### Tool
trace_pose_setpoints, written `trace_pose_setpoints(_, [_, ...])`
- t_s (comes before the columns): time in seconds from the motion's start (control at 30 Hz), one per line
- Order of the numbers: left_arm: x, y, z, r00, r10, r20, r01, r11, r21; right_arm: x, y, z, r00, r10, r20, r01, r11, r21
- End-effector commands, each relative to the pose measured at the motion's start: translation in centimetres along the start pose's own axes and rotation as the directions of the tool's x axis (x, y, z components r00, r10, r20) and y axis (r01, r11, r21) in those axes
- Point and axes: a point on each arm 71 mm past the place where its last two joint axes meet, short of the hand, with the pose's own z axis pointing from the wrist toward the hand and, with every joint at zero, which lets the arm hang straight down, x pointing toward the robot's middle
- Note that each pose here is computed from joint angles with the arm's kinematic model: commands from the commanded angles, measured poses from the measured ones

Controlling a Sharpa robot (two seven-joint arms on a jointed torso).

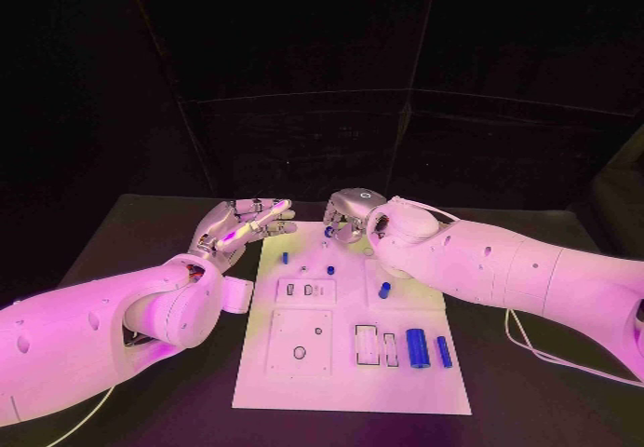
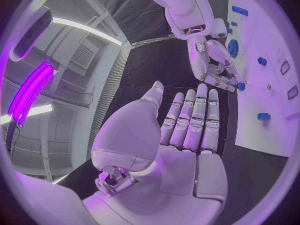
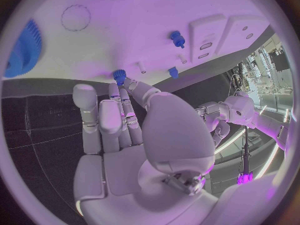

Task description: Assemble the parts on the task board

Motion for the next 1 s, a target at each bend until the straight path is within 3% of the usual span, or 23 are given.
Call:
trace_pose_setpoints(0.03, [0.14, -0.15, 0.07, 1.0, -0.001, -0.013, 0.001, 1.0, 0.009, -0.2, -0.1, 0.0, 1.0, 0.007, 0.012, -0.007, 1.0, 0.002])
trace_pose_setpoints(0.27, [0.05, -0.15, 0.07, 1.0, -0.001, -0.012, 0.001, 1.0, 0.008, -0.6, -1.1, -0.6, 0.999, 0.011, 0.044, -0.013, 0.999, 0.032])
trace_pose_setpoints(0.47, [-0.26, -0.15, 0.02, 1.0, 0.002, -0.007, -0.002, 1.0, 0.006, -1.3, -3.1, -3.1, 0.995, 0.073, 0.072, -0.077, 0.995, 0.055])
trace_pose_setpoints(0.6, [-0.47, -0.15, -0.02, 1.0, 0.004, -0.003, -0.004, 1.0, 0.005, -2.0, -4.8, -5.0, 0.987, 0.149, 0.058, -0.154, 0.984, 0.091])
trace_pose_setpoints(0.73, [-0.66, -0.15, -0.03, 1.0, 0.006, 0.001, -0.006, 1.0, 0.003, -2.4, -7.1, -6.6, 0.983, 0.185, 0.007, -0.184, 0.97, 0.157])
trace_pose_setpoints(1.0, [-0.61, -0.11, 0.06, 1.0, 0.005, -0.003, -0.005, 1.0, 0.001, -2.2, -10.3, -7.7, 0.981, 0.185, -0.054, -0.166, 0.954, 0.251])
